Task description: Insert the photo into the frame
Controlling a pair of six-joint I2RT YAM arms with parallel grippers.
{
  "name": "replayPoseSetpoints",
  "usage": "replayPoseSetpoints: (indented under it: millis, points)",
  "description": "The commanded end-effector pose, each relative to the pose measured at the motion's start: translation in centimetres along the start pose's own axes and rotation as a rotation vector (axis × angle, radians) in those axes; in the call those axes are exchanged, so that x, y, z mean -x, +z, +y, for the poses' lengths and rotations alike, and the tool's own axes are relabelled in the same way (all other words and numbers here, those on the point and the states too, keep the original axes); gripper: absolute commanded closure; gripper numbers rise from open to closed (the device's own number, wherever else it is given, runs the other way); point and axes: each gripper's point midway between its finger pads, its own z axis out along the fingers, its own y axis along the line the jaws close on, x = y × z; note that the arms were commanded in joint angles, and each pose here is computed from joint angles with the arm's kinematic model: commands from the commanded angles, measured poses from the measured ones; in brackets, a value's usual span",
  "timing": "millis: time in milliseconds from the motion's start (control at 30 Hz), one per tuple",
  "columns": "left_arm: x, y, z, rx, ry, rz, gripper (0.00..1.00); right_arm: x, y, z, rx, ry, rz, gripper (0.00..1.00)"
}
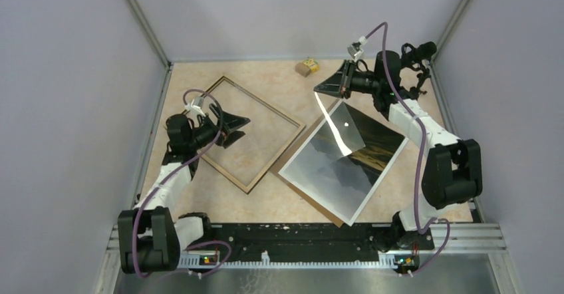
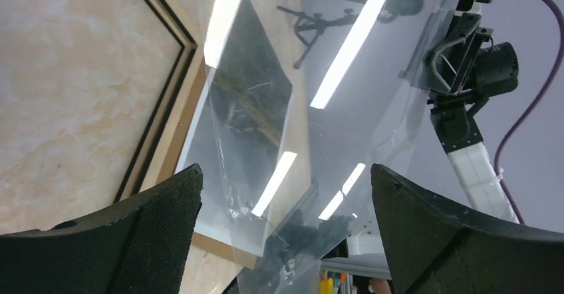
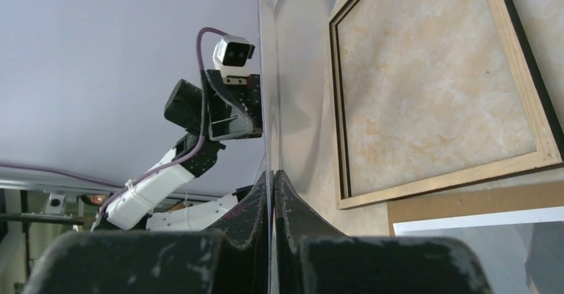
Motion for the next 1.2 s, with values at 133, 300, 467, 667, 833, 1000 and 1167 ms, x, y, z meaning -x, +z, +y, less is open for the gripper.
replayPoseSetpoints:
  millis: [133, 300, 467, 667, 833, 1000, 1167]
  points:
    - [-0.9, -0.3, -3.6, -0.228, 0.114, 0.051, 0.02, 1.0, -1.8, 6.7, 0.135, -0.122, -0.044, 1.00]
    - [-1.3, -0.5, -4.8, -0.312, 0.147, 0.083, 0.03, 1.0, -2.2, 7.9, 0.153, -0.137, -0.046, 1.00]
    - [-1.6, -0.8, -6.2, -0.383, 0.177, 0.085, 0.12, 1.0, -2.5, 8.8, 0.174, -0.135, -0.053, 1.00]
    - [-1.4, -1.0, -7.4, -0.448, 0.157, 0.091, 0.27, 1.2, -2.8, 9.8, 0.202, -0.128, -0.060, 1.00]
    - [-1.5, -2.0, -9.4, -0.545, 0.151, 0.096, 0.39, 1.5, -3.1, 9.9, 0.199, -0.123, -0.071, 1.00]
    - [-1.8, -2.5, -10.7, -0.597, 0.129, 0.107, 0.52, 1.6, -3.1, 9.8, 0.202, -0.110, -0.081, 1.00]
    - [-1.9, -2.9, -11.5, -0.617, 0.141, 0.098, 0.61, 1.9, -2.9, 9.6, 0.200, -0.097, -0.096, 1.00]
